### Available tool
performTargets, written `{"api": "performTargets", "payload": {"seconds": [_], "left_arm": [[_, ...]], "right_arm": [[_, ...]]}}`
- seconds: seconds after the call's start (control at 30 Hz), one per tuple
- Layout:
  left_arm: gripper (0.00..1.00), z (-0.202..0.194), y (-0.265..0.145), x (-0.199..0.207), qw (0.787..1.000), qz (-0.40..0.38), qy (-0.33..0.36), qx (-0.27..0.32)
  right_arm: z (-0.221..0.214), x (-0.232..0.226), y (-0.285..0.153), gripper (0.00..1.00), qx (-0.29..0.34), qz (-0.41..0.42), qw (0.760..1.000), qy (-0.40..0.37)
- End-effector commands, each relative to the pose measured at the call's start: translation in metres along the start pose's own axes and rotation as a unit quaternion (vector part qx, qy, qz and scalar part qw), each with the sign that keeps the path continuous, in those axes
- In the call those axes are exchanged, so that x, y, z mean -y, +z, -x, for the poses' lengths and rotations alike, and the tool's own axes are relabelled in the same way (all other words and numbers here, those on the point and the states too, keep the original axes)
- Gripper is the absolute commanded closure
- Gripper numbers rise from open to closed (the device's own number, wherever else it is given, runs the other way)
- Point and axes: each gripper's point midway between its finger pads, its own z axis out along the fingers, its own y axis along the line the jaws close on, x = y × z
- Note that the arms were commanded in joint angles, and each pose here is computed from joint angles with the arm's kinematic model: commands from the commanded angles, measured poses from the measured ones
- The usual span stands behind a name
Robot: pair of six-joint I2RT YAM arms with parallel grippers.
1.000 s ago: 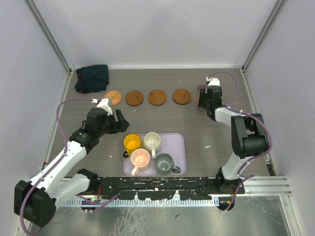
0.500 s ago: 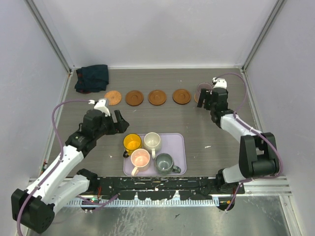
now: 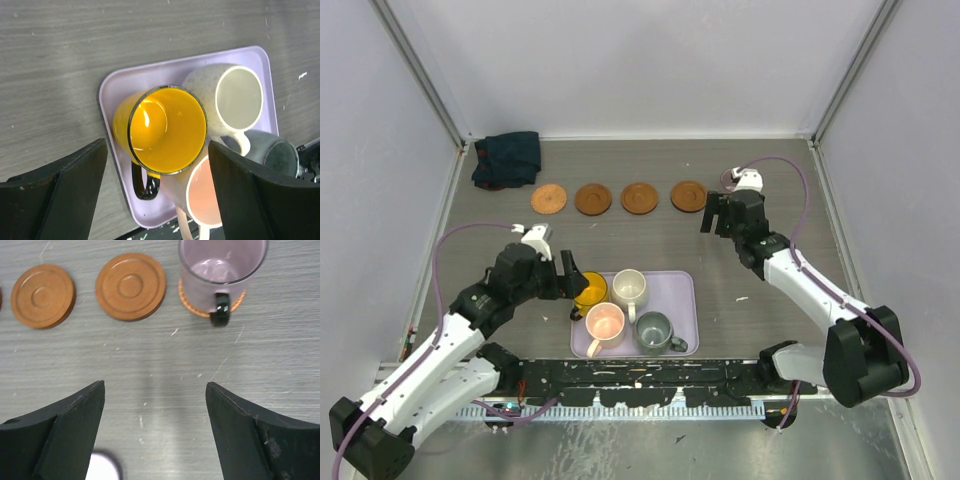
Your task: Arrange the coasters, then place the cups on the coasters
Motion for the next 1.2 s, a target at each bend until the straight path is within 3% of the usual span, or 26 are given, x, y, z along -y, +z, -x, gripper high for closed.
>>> {"api": "performTargets", "payload": {"seconds": [0.0,0.3,0.63,1.17], "left_arm": [[0.17,-0.015,-0.007,0.004,1.000,-0.003,-0.010,-0.018],[0.18,-0.041,-0.007,0.007,0.998,0.001,-0.008,-0.059],[0.19,-0.060,-0.008,0.001,0.996,0.021,-0.003,-0.085],[0.35,-0.064,0.007,-0.021,0.994,0.076,-0.004,-0.075]], "right_arm": [[0.010,-0.021,-0.022,0.14,0.013,0.016,1.000,0.006],[0.006,-0.054,-0.044,0.15,0.003,0.067,0.998,0.002],[-0.006,-0.061,-0.058,0.15,-0.008,0.075,0.997,-0.002],[-0.021,-0.078,-0.061,0.16,-0.025,0.091,0.995,-0.013]]}}
